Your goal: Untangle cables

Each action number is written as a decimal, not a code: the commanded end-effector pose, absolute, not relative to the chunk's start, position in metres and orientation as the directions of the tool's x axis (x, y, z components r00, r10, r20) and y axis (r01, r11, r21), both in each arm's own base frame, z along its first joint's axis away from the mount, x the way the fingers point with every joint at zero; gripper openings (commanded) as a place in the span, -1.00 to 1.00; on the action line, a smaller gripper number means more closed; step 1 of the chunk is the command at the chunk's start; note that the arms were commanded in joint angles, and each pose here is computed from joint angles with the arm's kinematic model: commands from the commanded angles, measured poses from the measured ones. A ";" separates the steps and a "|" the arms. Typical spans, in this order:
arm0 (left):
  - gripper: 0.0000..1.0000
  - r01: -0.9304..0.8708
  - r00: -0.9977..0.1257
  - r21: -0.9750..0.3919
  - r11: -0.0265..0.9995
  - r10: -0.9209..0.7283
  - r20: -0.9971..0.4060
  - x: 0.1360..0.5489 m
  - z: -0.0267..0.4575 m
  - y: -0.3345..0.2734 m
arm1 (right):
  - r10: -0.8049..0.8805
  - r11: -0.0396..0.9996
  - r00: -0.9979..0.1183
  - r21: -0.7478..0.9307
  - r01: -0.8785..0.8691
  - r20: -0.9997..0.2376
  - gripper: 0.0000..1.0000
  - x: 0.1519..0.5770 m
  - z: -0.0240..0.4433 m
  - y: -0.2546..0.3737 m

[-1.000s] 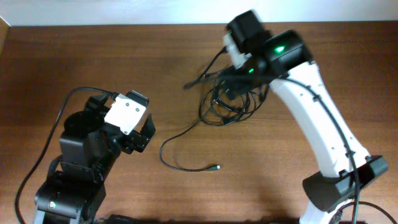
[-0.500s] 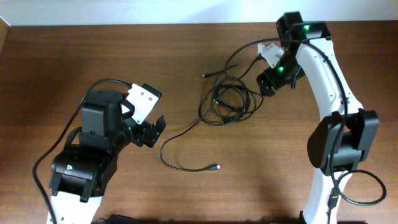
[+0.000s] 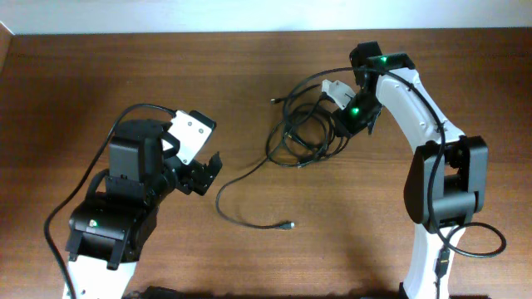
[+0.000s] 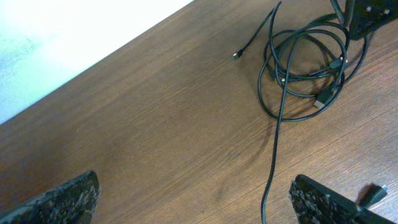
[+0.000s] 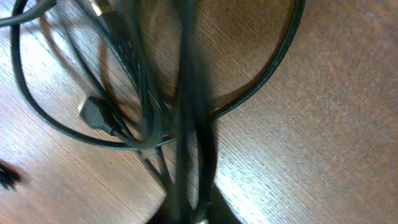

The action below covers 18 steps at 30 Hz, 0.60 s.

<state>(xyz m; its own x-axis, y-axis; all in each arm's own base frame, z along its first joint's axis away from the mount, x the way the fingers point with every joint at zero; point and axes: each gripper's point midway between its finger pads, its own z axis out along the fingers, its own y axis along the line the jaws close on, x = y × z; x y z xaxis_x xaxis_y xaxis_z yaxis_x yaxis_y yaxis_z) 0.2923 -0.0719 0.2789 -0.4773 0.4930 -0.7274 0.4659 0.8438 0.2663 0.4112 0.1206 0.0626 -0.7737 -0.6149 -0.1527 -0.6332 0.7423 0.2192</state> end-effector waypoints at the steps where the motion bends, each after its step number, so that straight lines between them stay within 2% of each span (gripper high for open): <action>1: 0.98 0.462 -0.476 0.248 0.852 0.474 -0.741 0.293 0.283 -0.073 | -0.578 0.748 -0.803 0.299 -0.592 -0.143 -0.92 0.399 0.068 0.133; 4: 0.98 0.462 -0.476 0.249 0.852 0.474 -0.741 0.293 0.283 -0.073 | -0.564 0.736 -0.808 0.339 -0.586 -0.172 -0.92 0.397 0.078 0.141; 7: 0.98 0.462 -0.476 0.248 0.852 0.474 -0.741 0.293 0.283 -0.073 | -0.564 0.736 -0.806 0.334 -0.589 -0.178 -0.30 0.397 0.081 0.141; 8: 0.98 0.462 -0.475 0.248 0.852 0.474 -0.741 0.293 0.283 -0.073 | -0.564 0.737 -0.806 0.332 -0.589 -0.178 -0.24 0.398 0.081 0.140; 9: 0.98 0.462 -0.475 0.248 0.852 0.474 -0.741 0.293 0.283 -0.073 | -0.566 0.738 -0.806 0.328 -0.590 -0.176 -0.27 0.398 0.081 0.139; 10: 0.98 0.462 -0.475 0.248 0.852 0.474 -0.741 0.293 0.283 -0.073 | -0.568 0.745 -0.805 0.311 -0.590 -0.168 -0.56 0.398 0.080 0.136; 11: 0.98 0.461 -0.475 0.249 0.852 0.474 -0.741 0.293 0.283 -0.073 | -0.573 0.755 -0.805 0.283 -0.592 -0.154 -0.61 0.399 0.078 0.131; 13: 0.98 0.461 -0.475 0.249 0.852 0.474 -0.741 0.293 0.283 -0.073 | -0.567 0.806 -0.820 0.152 -0.572 -0.081 -0.63 0.404 0.073 0.104; 18: 0.98 0.461 -0.475 0.249 0.852 0.474 -0.741 0.293 0.283 -0.073 | -0.567 0.804 -0.815 0.138 -0.579 -0.116 -0.56 0.413 0.089 0.107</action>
